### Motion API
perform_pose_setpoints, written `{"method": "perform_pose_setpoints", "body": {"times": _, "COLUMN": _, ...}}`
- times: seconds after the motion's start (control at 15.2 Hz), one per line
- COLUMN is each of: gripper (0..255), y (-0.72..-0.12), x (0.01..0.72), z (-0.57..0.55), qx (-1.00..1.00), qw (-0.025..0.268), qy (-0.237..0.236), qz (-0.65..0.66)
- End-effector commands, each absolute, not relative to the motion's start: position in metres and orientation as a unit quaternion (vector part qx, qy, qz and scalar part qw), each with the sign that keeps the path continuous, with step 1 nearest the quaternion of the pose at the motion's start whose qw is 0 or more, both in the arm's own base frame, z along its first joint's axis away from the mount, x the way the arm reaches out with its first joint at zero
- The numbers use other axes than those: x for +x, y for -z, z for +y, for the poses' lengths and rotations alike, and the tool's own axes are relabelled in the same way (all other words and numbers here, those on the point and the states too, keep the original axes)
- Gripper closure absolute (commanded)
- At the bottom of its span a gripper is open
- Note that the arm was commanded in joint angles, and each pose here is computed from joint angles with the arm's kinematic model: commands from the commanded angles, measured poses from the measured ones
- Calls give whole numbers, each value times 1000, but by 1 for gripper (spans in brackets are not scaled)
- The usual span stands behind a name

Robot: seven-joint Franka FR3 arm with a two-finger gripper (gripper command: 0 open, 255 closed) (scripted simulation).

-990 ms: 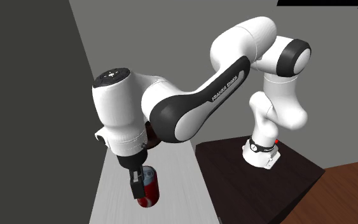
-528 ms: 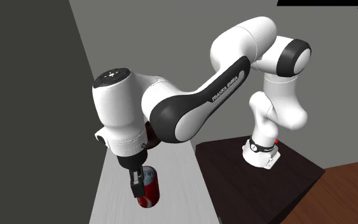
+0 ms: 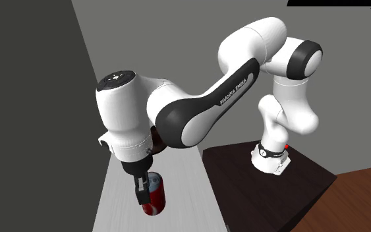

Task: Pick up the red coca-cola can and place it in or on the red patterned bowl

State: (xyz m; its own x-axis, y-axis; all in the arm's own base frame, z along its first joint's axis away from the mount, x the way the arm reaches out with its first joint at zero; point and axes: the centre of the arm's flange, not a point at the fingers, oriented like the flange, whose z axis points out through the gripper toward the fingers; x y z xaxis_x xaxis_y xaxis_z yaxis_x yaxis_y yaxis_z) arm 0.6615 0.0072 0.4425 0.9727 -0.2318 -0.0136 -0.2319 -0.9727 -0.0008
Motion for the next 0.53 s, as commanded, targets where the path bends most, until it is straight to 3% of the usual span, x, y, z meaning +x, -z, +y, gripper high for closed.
{"method": "perform_pose_setpoints", "body": {"times": 0.0, "gripper": 255, "y": -447, "x": 662, "z": 7, "qx": -993, "qw": 1, "qy": -8, "qz": 117}}
{"method": "perform_pose_setpoints", "body": {"times": 0.46, "gripper": 255, "y": -484, "x": 662, "z": 7, "qx": -993, "qw": 1, "qy": -8, "qz": 117}}
